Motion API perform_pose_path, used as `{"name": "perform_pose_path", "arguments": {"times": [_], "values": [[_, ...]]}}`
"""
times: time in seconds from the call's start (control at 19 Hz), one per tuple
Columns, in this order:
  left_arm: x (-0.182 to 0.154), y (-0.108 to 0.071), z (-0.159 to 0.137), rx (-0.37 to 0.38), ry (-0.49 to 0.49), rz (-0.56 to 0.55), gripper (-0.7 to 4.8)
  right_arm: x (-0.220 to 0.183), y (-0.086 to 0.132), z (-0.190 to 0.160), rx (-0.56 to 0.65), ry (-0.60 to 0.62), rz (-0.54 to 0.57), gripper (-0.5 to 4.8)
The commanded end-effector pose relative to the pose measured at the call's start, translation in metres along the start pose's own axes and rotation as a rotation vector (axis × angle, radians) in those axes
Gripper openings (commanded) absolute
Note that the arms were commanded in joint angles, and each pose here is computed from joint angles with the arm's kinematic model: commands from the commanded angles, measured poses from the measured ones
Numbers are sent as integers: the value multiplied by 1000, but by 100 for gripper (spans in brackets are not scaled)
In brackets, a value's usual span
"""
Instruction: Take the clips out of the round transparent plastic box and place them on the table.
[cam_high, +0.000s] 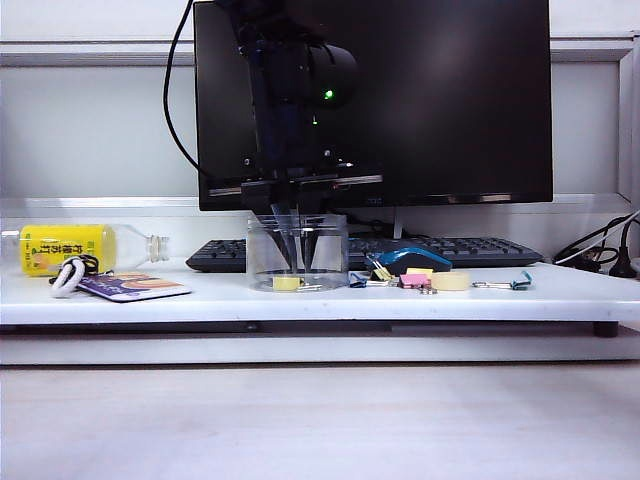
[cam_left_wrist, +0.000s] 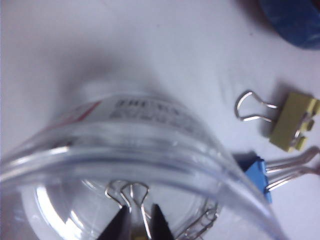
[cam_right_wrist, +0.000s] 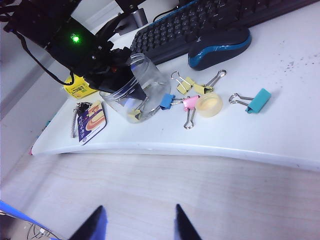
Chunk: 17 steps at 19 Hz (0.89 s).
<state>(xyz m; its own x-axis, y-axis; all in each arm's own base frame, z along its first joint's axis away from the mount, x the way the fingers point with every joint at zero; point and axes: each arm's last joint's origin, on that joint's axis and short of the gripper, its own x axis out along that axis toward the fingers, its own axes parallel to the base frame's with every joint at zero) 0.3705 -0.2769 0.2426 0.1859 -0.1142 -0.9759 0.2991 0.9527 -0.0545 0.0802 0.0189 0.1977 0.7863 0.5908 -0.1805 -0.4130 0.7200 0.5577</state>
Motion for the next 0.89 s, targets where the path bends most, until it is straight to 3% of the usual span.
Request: {"name": "perform_pose_path", "arguments": {"times": [0.05, 0.42, 0.58, 0.89], "values": [[3, 0, 1, -5, 0, 7, 67, 0, 1, 2, -17, -13, 6, 176], [17, -1, 3, 0, 19, 10, 67, 0, 1, 2, -17, -13, 6, 176], [18, -2, 4, 19, 6, 12, 15, 0, 1, 2, -20, -15, 4, 176], [10, -1, 4, 58, -15, 26, 10, 0, 1, 2, -20, -16, -1, 176]]}}
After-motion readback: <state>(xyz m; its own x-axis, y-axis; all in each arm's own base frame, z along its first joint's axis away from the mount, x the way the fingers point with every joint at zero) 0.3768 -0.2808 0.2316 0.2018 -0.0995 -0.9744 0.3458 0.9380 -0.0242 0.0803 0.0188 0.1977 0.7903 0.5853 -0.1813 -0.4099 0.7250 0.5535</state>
